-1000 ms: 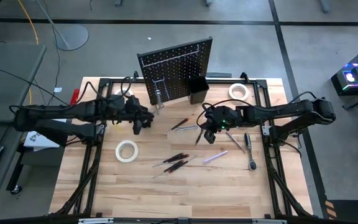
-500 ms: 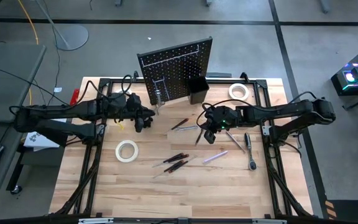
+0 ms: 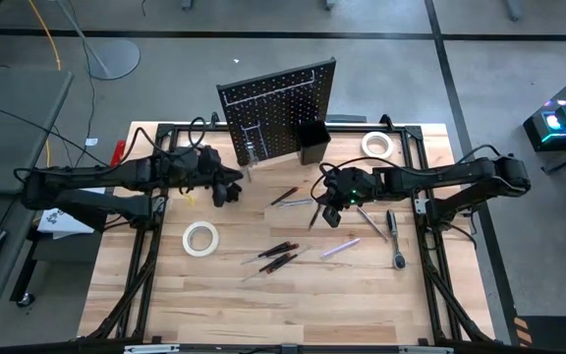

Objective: Hang tools onto peg board
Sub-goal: Hang the silver wrench on the peg board

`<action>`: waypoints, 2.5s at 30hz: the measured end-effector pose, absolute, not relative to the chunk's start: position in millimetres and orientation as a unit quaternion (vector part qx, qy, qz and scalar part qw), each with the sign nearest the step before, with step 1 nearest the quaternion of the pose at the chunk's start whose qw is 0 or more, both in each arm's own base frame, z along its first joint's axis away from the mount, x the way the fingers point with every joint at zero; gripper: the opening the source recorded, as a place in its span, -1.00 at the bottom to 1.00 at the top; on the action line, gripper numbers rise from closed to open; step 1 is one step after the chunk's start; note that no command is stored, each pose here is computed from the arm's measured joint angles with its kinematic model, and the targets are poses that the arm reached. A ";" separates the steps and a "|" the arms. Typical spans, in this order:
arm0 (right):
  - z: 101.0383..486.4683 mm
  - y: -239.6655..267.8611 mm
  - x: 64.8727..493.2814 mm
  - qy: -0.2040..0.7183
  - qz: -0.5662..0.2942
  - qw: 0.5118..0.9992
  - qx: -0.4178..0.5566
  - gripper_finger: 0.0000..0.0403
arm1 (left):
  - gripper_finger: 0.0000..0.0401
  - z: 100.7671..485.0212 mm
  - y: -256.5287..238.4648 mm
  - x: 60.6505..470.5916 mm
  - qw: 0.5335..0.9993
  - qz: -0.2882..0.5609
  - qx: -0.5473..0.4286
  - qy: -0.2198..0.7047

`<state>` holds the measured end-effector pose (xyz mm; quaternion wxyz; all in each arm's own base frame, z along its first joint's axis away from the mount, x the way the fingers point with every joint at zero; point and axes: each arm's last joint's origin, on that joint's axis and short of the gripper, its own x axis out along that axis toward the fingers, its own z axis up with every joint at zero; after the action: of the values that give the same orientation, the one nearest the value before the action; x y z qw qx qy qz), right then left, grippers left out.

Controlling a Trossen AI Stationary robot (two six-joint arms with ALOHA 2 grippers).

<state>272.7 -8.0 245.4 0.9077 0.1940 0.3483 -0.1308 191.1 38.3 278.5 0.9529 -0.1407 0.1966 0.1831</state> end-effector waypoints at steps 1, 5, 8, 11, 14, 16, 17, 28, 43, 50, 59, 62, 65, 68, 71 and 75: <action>245.4 -8.0 272.7 0.348 -0.131 0.908 0.194 -1.00 | -1.00 278.1 39.2 191.2 0.951 0.197 -0.137 0.196; 245.4 -8.0 272.7 0.348 -0.132 0.907 0.197 -1.00 | -0.94 278.3 43.6 189.7 0.936 0.274 -0.116 0.186; 245.4 -8.0 272.7 0.347 -0.136 0.905 0.205 -1.00 | -0.84 278.8 45.5 188.9 0.928 0.308 -0.107 0.179; 245.4 -8.0 272.6 0.347 -0.136 0.905 0.205 -1.00 | -0.73 279.0 45.7 188.7 0.927 0.312 -0.105 0.178; 245.4 -8.0 272.6 0.347 -0.136 0.905 0.205 -1.00 | -0.63 278.9 45.3 188.9 0.929 0.305 -0.105 0.179; 245.4 -8.0 272.6 0.347 -0.135 0.905 0.205 -1.00 | -0.55 279.0 44.9 188.8 0.931 0.299 -0.107 0.180; 245.4 -7.9 272.7 0.347 -0.134 0.905 0.206 -1.00 | -0.52 279.3 44.6 188.5 0.932 0.294 -0.109 0.180; 245.1 -6.6 260.9 0.384 -0.137 0.884 0.229 -0.97 | -0.23 267.5 25.0 187.9 0.933 0.193 -0.177 0.249; 231.4 -6.3 260.9 0.427 -0.150 0.862 0.227 -0.60 | -0.41 176.6 -10.3 238.3 0.920 0.151 -0.179 0.313; 194.1 -11.6 288.1 0.454 -0.153 0.851 0.217 -0.96 | -0.95 157.1 -17.5 263.6 0.907 0.161 -0.207 0.331; 146.5 -38.3 317.5 0.427 -0.226 0.840 0.245 -1.00 | -0.99 168.1 -22.8 270.8 0.922 0.147 -0.224 0.280; 144.4 -45.5 316.9 0.427 -0.240 0.838 0.241 -1.00 | -1.00 169.1 -25.2 270.4 0.921 0.150 -0.229 0.276; 144.9 -48.8 317.5 0.424 -0.236 0.841 0.237 -1.00 | -1.00 168.0 -27.4 269.7 0.920 0.151 -0.228 0.279; 145.7 -49.8 318.6 0.420 -0.226 0.846 0.237 -1.00 | -1.00 167.4 -28.1 268.9 0.919 0.158 -0.225 0.282; 145.6 -49.6 318.6 0.422 -0.225 0.846 0.236 -1.00 | -1.00 167.7 -28.0 269.1 0.920 0.160 -0.225 0.279; 136.7 -49.5 319.4 0.437 -0.223 0.839 0.234 -1.00 | -1.00 168.4 -27.2 269.5 0.921 0.172 -0.222 0.270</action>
<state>319.4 -49.5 136.7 0.8392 0.2344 0.4370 -0.2231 269.5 -27.2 168.4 0.9211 -0.2217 0.2698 0.1722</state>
